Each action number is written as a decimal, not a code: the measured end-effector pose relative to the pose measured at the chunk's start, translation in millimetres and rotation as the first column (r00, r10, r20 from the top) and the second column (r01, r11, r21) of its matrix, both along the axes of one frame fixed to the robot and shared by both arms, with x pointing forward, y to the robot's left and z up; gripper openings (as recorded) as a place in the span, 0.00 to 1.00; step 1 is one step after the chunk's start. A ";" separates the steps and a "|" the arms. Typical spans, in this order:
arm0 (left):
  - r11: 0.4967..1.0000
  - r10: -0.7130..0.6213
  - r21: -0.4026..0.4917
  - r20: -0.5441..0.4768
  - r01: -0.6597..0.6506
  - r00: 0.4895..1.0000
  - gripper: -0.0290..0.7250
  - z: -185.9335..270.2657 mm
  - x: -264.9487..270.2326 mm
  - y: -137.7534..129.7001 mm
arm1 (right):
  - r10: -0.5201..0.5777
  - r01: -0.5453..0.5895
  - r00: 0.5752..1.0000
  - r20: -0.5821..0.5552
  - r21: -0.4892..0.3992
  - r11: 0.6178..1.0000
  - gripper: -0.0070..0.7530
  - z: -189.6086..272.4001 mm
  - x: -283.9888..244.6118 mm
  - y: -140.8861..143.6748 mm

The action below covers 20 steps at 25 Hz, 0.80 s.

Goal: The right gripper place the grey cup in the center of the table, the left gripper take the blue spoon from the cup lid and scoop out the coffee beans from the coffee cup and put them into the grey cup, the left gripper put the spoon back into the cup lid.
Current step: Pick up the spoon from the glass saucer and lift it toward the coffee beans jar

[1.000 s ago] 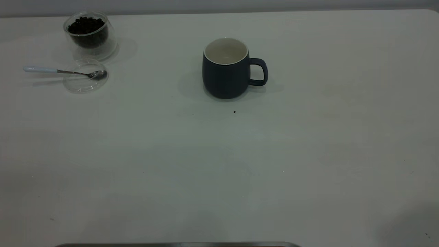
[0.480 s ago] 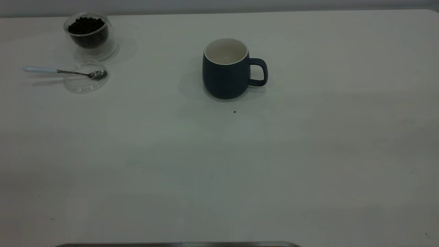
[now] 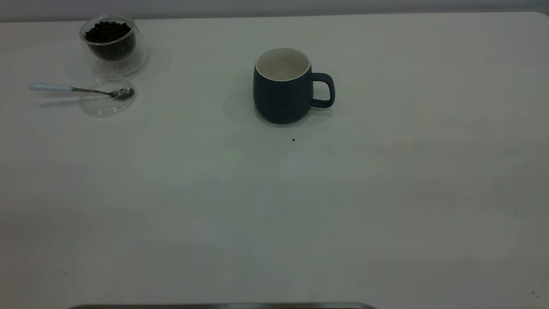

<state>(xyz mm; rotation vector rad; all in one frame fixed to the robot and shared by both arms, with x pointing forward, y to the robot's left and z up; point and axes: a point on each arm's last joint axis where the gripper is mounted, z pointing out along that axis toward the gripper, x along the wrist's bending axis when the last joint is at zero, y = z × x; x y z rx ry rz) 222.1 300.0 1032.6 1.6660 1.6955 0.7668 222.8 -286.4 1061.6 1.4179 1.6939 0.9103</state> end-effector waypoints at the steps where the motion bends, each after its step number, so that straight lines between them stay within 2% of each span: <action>1: 1.000 0.000 0.000 0.000 0.000 1.000 0.41 0.0 0.0 0.0 | -0.002 0.002 1.000 0.002 0.001 1.000 0.61 -4.3 1.8 -0.2; 20: 1.000 0.000 0.000 0.000 0.000 1.000 0.41 0.0 0.0 0.0 | 0.001 -0.001 0.999 -0.055 0.004 1.000 0.61 -18.6 5.7 -0.3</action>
